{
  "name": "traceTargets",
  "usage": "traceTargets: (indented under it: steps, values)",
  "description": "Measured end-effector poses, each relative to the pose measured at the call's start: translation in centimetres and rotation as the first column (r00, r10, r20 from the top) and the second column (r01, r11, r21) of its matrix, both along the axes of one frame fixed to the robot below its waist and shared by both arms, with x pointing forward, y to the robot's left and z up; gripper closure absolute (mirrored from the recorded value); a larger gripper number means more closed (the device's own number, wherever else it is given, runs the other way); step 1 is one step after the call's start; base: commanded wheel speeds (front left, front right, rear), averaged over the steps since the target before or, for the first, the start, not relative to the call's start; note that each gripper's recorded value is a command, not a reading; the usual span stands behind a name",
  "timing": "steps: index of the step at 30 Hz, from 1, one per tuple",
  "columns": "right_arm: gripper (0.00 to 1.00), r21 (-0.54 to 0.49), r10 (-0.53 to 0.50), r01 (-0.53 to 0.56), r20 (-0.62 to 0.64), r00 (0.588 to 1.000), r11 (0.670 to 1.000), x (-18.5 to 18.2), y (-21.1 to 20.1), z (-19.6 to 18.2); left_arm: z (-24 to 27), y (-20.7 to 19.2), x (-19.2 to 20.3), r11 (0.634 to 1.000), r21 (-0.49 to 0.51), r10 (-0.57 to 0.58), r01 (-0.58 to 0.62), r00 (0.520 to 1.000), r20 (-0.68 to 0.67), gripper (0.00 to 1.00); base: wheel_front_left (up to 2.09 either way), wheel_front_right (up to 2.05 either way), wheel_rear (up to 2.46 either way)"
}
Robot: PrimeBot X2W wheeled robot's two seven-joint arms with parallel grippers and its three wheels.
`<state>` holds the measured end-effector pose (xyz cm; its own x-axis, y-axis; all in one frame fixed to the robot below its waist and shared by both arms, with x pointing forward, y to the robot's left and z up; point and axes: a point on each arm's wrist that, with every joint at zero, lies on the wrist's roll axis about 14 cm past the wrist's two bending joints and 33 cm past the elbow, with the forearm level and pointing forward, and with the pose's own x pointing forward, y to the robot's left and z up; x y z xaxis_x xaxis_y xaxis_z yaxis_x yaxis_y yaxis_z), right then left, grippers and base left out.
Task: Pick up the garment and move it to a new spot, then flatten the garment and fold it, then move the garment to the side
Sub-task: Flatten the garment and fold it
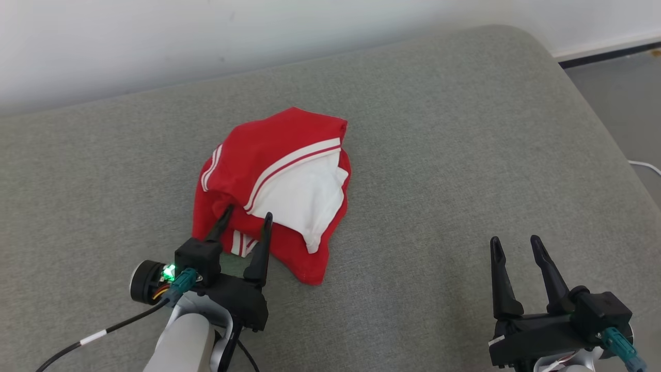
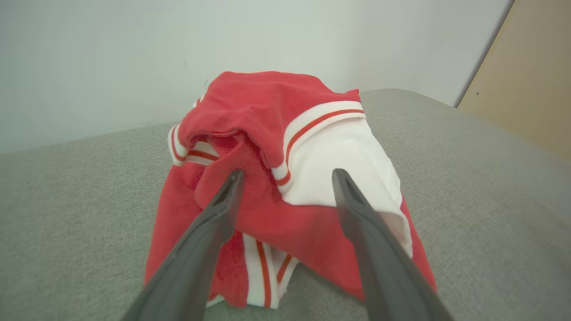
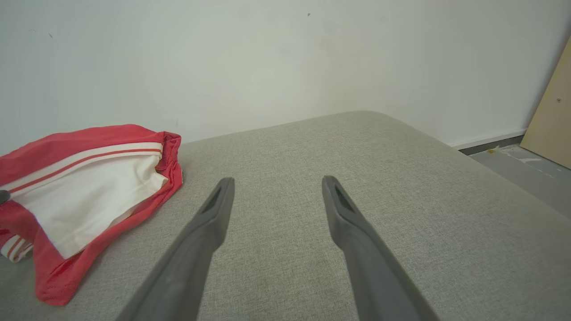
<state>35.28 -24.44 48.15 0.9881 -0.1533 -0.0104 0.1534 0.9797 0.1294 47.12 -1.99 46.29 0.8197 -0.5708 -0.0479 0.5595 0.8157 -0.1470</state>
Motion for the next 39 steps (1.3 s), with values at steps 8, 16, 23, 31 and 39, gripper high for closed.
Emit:
traceTargets:
  steps: [8, 16, 23, 31, 39]
  values:
    - [0.0, -0.006, -0.021, 0.02, -0.008, 1.0, 1.0, -0.1, -0.7, -0.3, -1.0, -1.4, 1.0, 0.999, 0.026, -0.034, 0.034, 0.999, -0.028, 0.0, 0.0, 0.0, 0.0]
    - [0.0, -0.004, -0.025, 0.025, 0.001, 1.0, 1.0, -0.2, -0.8, -0.1, 2.6, -1.5, 2.1, 1.0, -0.006, -0.024, 0.025, 0.998, 0.057, 1.0, 0.0, 0.0, 0.0]
    - [0.0, 0.003, 0.012, -0.012, 0.007, 1.0, 1.0, 0.2, 0.4, -0.1, 6.7, -1.1, 0.8, 0.997, -0.073, -0.016, 0.028, 0.987, 0.157, 1.0, 0.0, 0.0, 0.0]
    - [0.0, 0.022, 0.114, -0.114, 0.017, 0.993, 0.993, 1.5, 3.7, -0.2, 7.3, 4.3, -2.4, 0.994, -0.077, 0.088, -0.075, 0.979, 0.185, 1.0, 0.0, 0.0, 0.0]
    - [0.0, 0.029, 0.22, -0.222, 0.041, 0.975, 0.975, 2.5, 7.3, 0.6, 4.1, 16.7, -7.3, 0.922, -0.008, 0.386, -0.387, 0.919, 0.08, 1.0, 0.0, 0.0, 0.0]
